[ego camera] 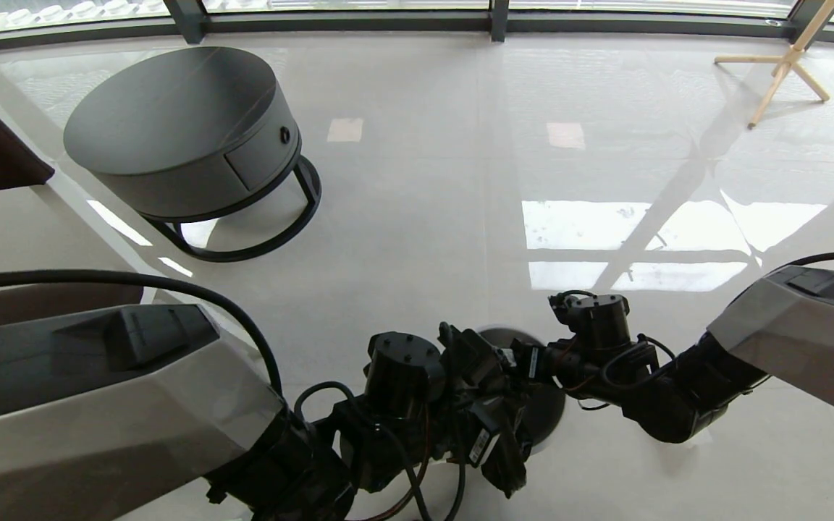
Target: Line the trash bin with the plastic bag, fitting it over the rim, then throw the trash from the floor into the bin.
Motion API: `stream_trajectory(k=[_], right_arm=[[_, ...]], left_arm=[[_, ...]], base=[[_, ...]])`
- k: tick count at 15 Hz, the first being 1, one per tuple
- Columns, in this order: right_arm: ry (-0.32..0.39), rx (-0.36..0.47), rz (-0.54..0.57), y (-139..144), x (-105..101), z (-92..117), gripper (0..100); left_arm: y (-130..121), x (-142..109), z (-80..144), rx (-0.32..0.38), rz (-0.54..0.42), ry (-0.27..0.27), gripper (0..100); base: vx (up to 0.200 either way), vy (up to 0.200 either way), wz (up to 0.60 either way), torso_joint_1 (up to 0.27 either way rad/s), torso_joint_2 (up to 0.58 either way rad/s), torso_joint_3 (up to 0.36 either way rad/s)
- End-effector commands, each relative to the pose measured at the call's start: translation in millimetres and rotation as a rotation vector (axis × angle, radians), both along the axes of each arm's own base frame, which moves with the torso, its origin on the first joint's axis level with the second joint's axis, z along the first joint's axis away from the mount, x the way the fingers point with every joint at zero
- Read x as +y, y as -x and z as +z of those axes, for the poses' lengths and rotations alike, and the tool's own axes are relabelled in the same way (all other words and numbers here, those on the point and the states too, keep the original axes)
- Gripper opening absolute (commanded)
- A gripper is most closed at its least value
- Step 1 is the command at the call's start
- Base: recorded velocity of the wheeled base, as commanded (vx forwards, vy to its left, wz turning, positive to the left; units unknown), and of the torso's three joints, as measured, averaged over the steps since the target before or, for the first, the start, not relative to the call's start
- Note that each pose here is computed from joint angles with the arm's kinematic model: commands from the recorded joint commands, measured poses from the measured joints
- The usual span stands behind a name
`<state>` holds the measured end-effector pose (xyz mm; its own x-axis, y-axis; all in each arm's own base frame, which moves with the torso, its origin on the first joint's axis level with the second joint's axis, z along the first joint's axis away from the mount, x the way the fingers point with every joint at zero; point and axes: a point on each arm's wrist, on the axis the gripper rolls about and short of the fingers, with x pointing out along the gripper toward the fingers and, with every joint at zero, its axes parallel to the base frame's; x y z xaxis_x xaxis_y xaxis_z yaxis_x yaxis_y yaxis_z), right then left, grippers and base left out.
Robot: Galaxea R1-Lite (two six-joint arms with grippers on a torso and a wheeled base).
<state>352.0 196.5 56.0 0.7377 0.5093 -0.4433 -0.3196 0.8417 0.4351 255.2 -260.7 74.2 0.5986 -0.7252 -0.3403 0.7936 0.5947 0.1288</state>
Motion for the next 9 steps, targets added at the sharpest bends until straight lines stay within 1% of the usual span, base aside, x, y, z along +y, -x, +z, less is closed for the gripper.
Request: stream_trajectory(k=[1,5,9], right_arm=[[0.012,0.022,0.002,-2,1,-11,0],[0.016,0.025,-0.007,-9,2,-25,0],[0.016,0.017,-0.027,-20,-1,-32,0]], left_arm=[[-8,-3,-8,0.005,0.009,-0.008,0],[-17,-8,-6,-0.012,0.017,0.009,0],[-21,-7,-4,-0.019,0.026,0.014,0]], base=[[0.0,0.0,0.0,0.0,0.0,0.0],[0.0,0.0,0.0,0.0,0.0,0.0],[0.0,0.0,0.0,0.0,0.0,0.0]])
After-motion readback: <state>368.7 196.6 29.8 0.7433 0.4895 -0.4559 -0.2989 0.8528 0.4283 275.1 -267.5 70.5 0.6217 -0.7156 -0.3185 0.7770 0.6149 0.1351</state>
